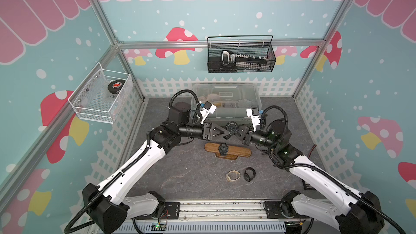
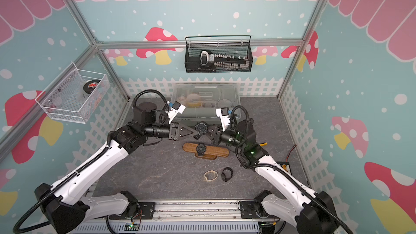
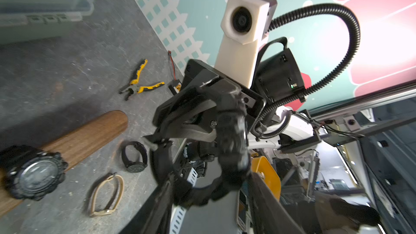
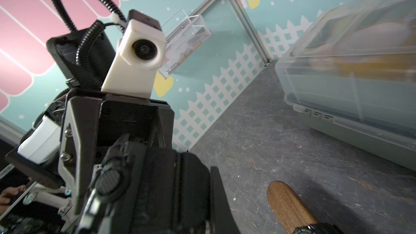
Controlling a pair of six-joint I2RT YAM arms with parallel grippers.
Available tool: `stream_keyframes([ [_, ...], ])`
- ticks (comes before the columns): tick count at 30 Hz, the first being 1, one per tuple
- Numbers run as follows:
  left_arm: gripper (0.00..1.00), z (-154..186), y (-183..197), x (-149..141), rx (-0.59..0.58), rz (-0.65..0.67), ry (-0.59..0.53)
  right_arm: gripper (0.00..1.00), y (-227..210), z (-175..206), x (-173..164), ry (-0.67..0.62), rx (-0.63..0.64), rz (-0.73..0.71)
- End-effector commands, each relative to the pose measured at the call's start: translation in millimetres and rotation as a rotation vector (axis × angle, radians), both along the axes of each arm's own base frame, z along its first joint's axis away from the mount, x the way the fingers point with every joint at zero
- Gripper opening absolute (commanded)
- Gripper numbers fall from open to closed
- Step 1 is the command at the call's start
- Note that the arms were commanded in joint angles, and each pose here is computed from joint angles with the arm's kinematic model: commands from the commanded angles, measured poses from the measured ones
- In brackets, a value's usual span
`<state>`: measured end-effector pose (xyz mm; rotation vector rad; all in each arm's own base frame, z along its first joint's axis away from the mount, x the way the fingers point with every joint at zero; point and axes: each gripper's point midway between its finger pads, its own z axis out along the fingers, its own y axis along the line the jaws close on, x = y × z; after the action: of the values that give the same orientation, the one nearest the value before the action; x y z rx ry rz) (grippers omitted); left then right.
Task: Place watch on stand
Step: Pick up the watch at the center of the board.
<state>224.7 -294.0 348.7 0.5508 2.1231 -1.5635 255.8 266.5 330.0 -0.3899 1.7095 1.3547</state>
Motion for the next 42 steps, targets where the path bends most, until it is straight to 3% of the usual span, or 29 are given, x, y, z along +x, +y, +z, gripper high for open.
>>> stream_keyframes([
  [1,0.52,2,24,15,0.089,0.183,-0.080,0.00,-24,5,14,0.035,0.013,-0.186],
  [6,0.56,-3,35,18,0.188,0.315,-0.159,0.00,-47,1,23,0.081,-0.023,-0.335],
  [9,0.62,-7,23,10,0.296,0.331,-0.247,0.00,-55,-4,26,0.110,-0.057,-0.402],
  [13,0.63,-10,2,5,0.402,0.325,-0.328,0.00,-62,-10,29,0.134,-0.088,-0.467],
  [21,0.65,-24,-18,11,0.544,0.383,-0.435,0.00,-50,-15,29,0.157,-0.143,-0.462],
  [31,0.64,-13,-21,26,0.555,0.445,-0.493,0.00,-39,-15,27,0.184,-0.147,-0.435],
  [42,0.61,-13,-39,28,0.531,0.403,-0.498,0.00,-35,-17,26,0.200,-0.140,-0.431],
])
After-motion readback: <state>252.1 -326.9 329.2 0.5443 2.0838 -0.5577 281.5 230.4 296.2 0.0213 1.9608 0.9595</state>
